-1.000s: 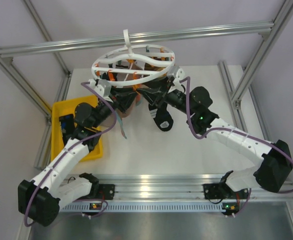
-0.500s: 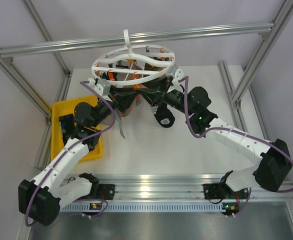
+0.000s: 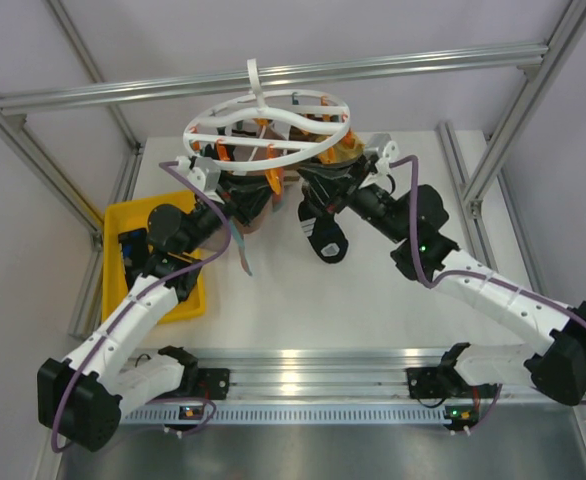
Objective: Clip the socks to the hanger
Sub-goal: Open the clamp at the hanger.
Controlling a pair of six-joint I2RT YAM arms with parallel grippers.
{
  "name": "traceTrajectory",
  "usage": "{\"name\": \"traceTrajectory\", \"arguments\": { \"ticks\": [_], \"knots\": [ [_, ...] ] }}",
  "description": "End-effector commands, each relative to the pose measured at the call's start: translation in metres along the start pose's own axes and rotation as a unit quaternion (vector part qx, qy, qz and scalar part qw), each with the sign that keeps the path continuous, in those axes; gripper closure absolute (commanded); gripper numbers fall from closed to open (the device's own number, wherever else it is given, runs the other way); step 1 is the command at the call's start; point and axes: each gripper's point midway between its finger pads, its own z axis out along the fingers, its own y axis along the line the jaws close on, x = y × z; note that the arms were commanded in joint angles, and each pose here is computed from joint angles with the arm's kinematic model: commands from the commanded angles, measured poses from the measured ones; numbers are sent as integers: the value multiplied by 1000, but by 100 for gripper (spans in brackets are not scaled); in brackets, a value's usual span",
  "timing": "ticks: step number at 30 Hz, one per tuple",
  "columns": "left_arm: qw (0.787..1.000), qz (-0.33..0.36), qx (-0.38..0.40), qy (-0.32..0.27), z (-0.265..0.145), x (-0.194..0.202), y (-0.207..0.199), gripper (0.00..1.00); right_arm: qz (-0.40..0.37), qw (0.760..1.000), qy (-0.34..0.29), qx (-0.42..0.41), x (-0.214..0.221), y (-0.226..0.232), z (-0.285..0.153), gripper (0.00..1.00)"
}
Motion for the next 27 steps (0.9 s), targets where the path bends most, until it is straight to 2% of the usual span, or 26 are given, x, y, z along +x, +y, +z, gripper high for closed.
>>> {"name": "traceTrajectory", "arguments": {
  "ticks": [1,6,11,15,16,21,23,27],
  "knots": [
    [999,-9,37,-2,6,-9,-13,100,20,999,-2,49,6,-13,0,100],
    [999,-15,36,-2,6,-9,-13,100,32,998,-6,54,15,-1,-4,99],
    [999,-34,35,1,8,-7,-13,100,31,997,6,71,47,7,-11,96],
    [998,-52,36,2,8,-6,-13,100,36,994,5,104,64,-5,-16,80],
    [998,-54,40,4,8,-6,-14,100,45,993,-1,108,63,-9,-16,79],
    [996,-79,37,12,6,-2,-10,100,68,993,-16,93,61,-26,-5,80],
    [995,-90,39,15,5,1,-9,100,89,994,-24,59,57,-20,4,78],
    [992,-112,58,23,3,3,-11,100,109,992,-69,-4,30,-16,16,49]
  ]
}}
